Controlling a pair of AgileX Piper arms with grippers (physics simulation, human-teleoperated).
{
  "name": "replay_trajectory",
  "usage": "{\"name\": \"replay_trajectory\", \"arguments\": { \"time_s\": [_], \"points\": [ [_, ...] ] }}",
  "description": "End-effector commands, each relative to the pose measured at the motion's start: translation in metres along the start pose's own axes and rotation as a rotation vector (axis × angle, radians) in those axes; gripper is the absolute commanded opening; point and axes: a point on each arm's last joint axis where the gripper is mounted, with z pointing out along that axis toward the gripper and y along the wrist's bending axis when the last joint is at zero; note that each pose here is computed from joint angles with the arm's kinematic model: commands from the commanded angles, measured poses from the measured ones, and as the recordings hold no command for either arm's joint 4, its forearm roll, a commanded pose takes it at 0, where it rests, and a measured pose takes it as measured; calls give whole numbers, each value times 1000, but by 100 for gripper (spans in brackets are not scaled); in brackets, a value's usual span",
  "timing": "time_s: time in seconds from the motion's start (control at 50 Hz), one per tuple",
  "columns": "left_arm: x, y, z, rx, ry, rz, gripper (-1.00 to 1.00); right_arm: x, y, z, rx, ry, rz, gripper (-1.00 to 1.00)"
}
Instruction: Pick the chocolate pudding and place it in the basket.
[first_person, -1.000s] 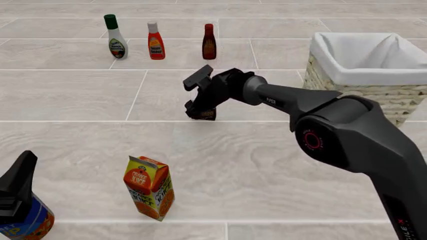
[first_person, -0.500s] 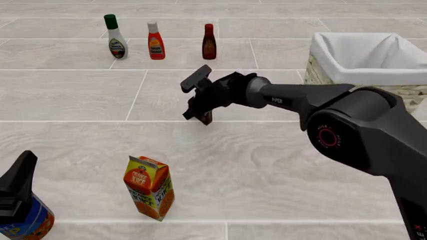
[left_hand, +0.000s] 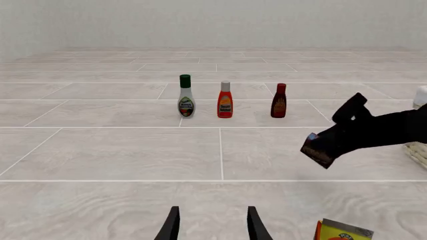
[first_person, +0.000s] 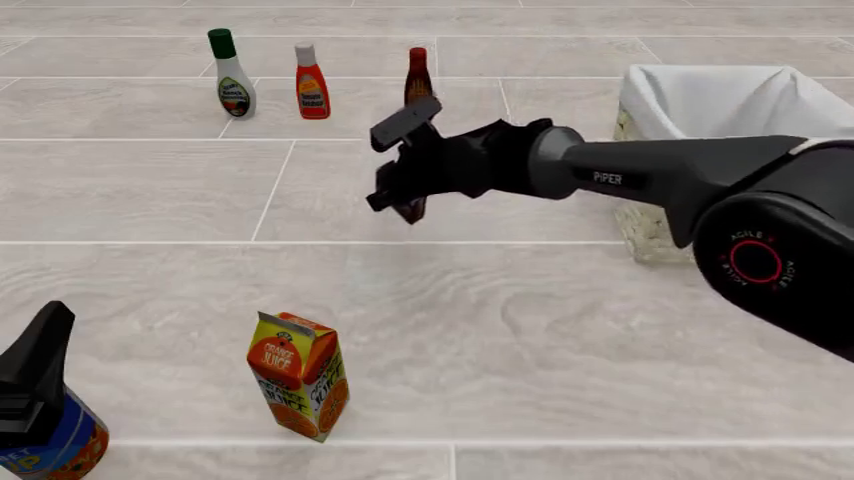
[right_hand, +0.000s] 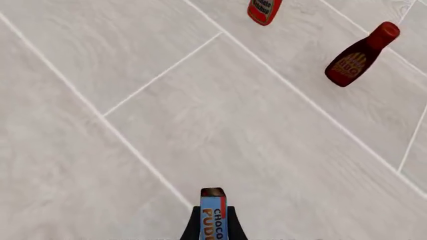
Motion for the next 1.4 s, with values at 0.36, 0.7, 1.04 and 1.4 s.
{"name": "replay_trajectory", "arguments": {
  "time_s": [0.36, 0.7, 1.04, 1.4],
  "points": [
    [0, 0, 0, 0, 0, 0, 100, -44, -45, -69, 79, -83, 74, -100],
    [0, 0, 0, 0, 0, 0, 100, -70, -67, -102, 115, -116, 121, -100],
    [0, 0, 0, 0, 0, 0, 100, -80, -101, -129, 183, -144, 169, -100],
    [0, 0, 0, 0, 0, 0, 100, -91, -153, -167, 288, -179, 255, -100]
  ]
}}
